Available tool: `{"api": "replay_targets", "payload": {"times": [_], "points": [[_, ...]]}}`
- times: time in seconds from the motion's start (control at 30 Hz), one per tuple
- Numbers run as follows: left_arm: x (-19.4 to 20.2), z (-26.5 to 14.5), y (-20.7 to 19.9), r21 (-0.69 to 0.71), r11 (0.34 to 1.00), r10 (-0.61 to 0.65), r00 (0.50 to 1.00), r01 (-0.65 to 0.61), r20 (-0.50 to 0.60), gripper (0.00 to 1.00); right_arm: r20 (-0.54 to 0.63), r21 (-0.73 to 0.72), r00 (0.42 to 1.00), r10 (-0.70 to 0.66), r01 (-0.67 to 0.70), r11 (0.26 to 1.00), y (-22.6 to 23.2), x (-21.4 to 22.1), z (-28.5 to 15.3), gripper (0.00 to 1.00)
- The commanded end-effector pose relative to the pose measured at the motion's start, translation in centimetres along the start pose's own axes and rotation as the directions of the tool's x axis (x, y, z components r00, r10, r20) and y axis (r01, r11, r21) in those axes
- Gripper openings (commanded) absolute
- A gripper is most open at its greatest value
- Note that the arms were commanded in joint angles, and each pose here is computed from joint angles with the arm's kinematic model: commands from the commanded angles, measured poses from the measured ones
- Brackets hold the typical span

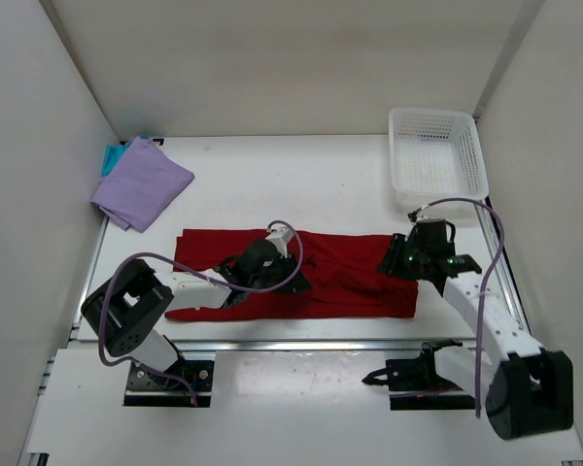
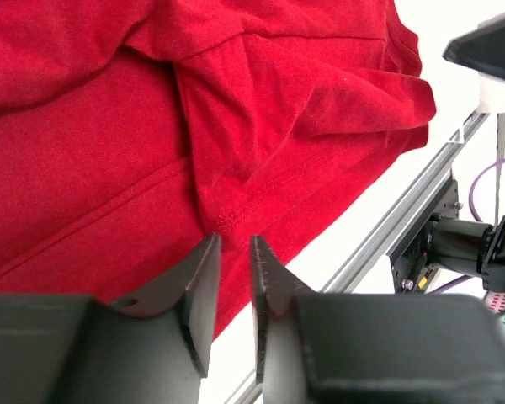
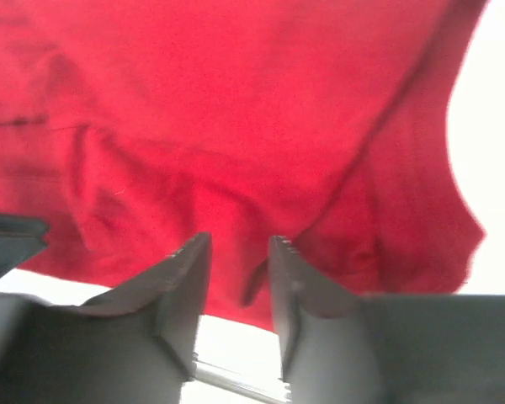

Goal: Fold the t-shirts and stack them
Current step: Fold the other side of the tshirt into a rectangle

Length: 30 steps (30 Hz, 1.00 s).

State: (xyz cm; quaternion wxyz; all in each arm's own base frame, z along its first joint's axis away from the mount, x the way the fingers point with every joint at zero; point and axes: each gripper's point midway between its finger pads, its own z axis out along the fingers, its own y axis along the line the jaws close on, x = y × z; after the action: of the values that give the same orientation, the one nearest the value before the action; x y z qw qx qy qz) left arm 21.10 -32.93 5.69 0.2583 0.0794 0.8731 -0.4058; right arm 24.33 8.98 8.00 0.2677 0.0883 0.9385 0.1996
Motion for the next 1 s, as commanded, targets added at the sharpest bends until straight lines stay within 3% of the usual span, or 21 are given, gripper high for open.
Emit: {"api": "replay_targets", "payload": {"times": [0.0,0.03,0.1,0.33,0.43,0.5,0.53,0.57,0.63,0.8,0.9,0.97], "points": [[-0.3,-0.4,-0.4,-0.001,1.000,0.020,0.999,-0.020,0.031,0.32,0.096,0.052,0.994,-0.055,0.050,0.997,0.2,0.8,-1.2,0.30],[-0.7,-0.5,-0.6,0.008,1.000,0.020,0.999,-0.020,0.042,0.35,0.073,0.031,0.995,-0.067,0.065,0.997,0.7,2.2,-1.0,0.25],[-0.2,-0.2,-0.1,-0.002,1.000,0.021,0.999,-0.021,0.025,0.39,0.036,0.026,0.998,-0.055,0.054,0.998,0.9,4.9,-0.7,0.23],[0.4,0.9,-0.6,-0.026,0.998,0.052,0.999,-0.053,-0.006,0.46,0.042,0.059,0.999,-0.017,0.015,0.998,0.1,4.6,-0.1,0.20],[1.1,1.7,-0.5,-0.034,0.998,0.056,0.998,-0.058,-0.032,0.44,0.082,0.104,0.996,0.020,-0.028,0.994,-0.7,4.5,-0.6,0.12],[1.8,1.9,0.2,-0.048,0.998,0.046,0.998,-0.048,-0.053,0.43,0.242,0.081,0.970,0.008,-0.028,0.996,0.1,2.3,-2.6,0.17],[1.9,2.0,0.3,-0.043,0.998,0.040,0.998,-0.042,-0.054,0.44,0.309,0.051,0.951,0.016,-0.033,0.998,0.5,1.4,-3.6,0.26],[2.1,2.0,0.4,-0.040,0.998,0.039,0.998,-0.042,-0.058,0.44,0.329,0.027,0.944,0.015,-0.025,0.999,0.8,1.1,-4.0,0.33],[2.1,2.3,0.6,-0.042,0.999,0.026,0.998,-0.029,-0.058,0.44,0.245,0.003,0.969,0.040,-0.042,0.999,0.5,2.2,-3.4,0.35],[1.7,2.4,-0.3,-0.020,0.999,0.029,0.998,-0.030,-0.047,0.39,0.064,-0.018,0.996,0.056,-0.055,0.998,0.9,5.0,-0.8,0.22],[1.7,2.1,-0.4,-0.011,1.000,0.020,0.999,-0.020,-0.039,0.36,0.089,0.015,0.994,0.065,-0.066,0.998,0.3,5.3,-0.9,0.11],[1.0,2.1,-0.9,0.013,1.000,0.008,1.000,-0.008,-0.026,0.34,0.121,0.041,0.989,0.082,-0.087,0.995,-0.1,5.1,-1.4,0.09]]}}
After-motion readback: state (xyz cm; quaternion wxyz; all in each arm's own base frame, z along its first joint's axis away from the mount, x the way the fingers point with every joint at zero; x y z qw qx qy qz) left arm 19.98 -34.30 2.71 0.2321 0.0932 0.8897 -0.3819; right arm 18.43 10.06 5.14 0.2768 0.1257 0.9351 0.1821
